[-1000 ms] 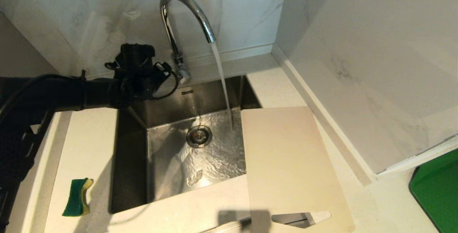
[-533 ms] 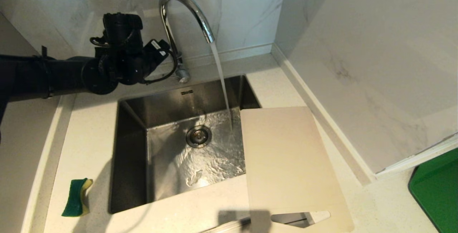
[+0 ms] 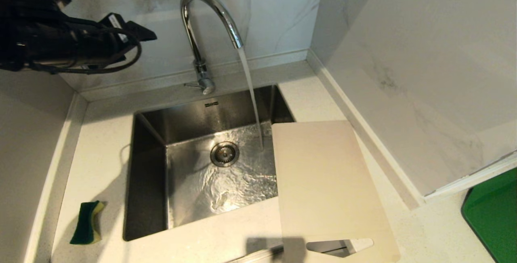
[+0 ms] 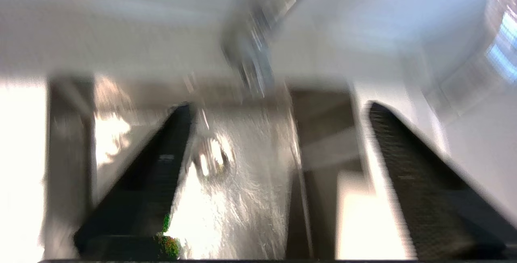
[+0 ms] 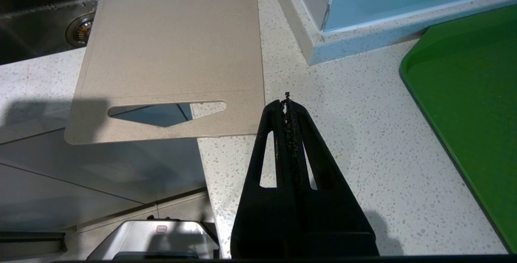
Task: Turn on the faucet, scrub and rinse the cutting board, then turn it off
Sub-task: Pick up the cleaning cloth
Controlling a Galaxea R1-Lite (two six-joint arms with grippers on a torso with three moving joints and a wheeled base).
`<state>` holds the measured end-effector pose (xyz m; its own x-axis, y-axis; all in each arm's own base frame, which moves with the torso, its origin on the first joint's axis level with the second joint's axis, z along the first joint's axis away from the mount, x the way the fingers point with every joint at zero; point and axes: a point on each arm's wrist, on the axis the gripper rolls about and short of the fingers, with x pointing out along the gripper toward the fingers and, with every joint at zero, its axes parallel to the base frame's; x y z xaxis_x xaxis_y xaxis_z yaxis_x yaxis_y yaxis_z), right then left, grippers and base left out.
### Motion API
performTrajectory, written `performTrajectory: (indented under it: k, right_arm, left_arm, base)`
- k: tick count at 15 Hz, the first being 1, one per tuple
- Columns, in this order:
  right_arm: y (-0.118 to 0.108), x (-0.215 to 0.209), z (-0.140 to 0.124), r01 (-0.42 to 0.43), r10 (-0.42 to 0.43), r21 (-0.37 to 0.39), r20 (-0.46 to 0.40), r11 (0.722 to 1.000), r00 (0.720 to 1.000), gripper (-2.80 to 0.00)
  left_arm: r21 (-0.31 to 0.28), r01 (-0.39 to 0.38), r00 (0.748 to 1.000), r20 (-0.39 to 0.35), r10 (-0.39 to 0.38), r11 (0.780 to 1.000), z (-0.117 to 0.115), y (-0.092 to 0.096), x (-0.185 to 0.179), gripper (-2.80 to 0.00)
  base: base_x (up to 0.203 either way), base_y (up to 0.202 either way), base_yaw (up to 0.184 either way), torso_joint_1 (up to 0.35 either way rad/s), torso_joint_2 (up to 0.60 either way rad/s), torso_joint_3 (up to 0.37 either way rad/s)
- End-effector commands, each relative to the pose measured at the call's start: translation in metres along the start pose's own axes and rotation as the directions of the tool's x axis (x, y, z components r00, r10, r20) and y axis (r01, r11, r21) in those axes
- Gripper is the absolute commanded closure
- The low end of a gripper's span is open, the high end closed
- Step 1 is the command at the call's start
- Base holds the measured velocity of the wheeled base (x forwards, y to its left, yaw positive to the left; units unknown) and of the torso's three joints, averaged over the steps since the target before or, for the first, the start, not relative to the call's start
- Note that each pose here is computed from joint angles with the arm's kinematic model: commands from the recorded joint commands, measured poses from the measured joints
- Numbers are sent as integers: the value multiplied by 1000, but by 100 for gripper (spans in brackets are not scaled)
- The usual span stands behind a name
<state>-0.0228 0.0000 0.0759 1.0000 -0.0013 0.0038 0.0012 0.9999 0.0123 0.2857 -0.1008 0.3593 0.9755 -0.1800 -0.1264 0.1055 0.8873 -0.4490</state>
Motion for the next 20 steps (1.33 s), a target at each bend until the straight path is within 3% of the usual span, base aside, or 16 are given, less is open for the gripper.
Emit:
performTrajectory:
  k: [1, 3, 6, 8, 10, 12, 13, 14, 15, 20]
  right_arm:
    - [0, 0, 0, 0, 0, 0, 0, 1000, 1000, 0]
    - [0, 0, 0, 0, 0, 0, -1, 1000, 1000, 0]
    - [0, 0, 0, 0, 0, 0, -1, 1000, 1000, 0]
    - [0, 0, 0, 0, 0, 1, -1, 1000, 1000, 0]
    - [0, 0, 0, 0, 0, 1, 1, 1000, 1000, 0]
    - [0, 0, 0, 0, 0, 1, 0, 1000, 1000, 0]
    - [0, 0, 0, 0, 0, 1, -1, 1000, 1000, 0]
    - [0, 0, 0, 0, 0, 1, 0, 1000, 1000, 0]
    - [0, 0, 0, 0, 0, 0, 1, 1000, 1000, 0]
    - [0, 0, 0, 0, 0, 0, -1, 1000, 1000, 0]
  left_arm:
    - [24, 43, 994, -100, -41, 999, 13, 12, -67, 0]
    - [111, -29, 973, -224, 53, 993, -5, 30, -72, 0]
    - [196, -148, 930, -307, 204, 969, -29, 69, -75, 0]
    - [230, -219, 875, -383, 295, 948, -51, 96, -72, 0]
    - [247, -277, 803, -471, 365, 929, -79, 122, -70, 0]
    - [252, -306, 761, -515, 395, 918, -98, 138, -68, 0]
    - [259, -317, 737, -538, 409, 912, -108, 144, -67, -37]
    - [268, -324, 713, -561, 421, 907, -116, 148, -67, -280]
    - [273, -331, 693, -579, 429, 903, -123, 152, -68, -280]
    - [281, -375, 647, -603, 466, 883, -141, 176, -62, -280]
  base:
    - [0, 0, 0, 0, 0, 0]
    - [0, 0, 0, 0, 0, 0]
    - [0, 0, 0, 0, 0, 0]
    - [0, 0, 0, 0, 0, 0]
    - [0, 0, 0, 0, 0, 0]
    - [0, 0, 0, 0, 0, 0]
    - [0, 0, 0, 0, 0, 0]
    - [0, 0, 0, 0, 0, 0]
    - [0, 0, 0, 0, 0, 0]
    - [0, 0, 0, 0, 0, 0]
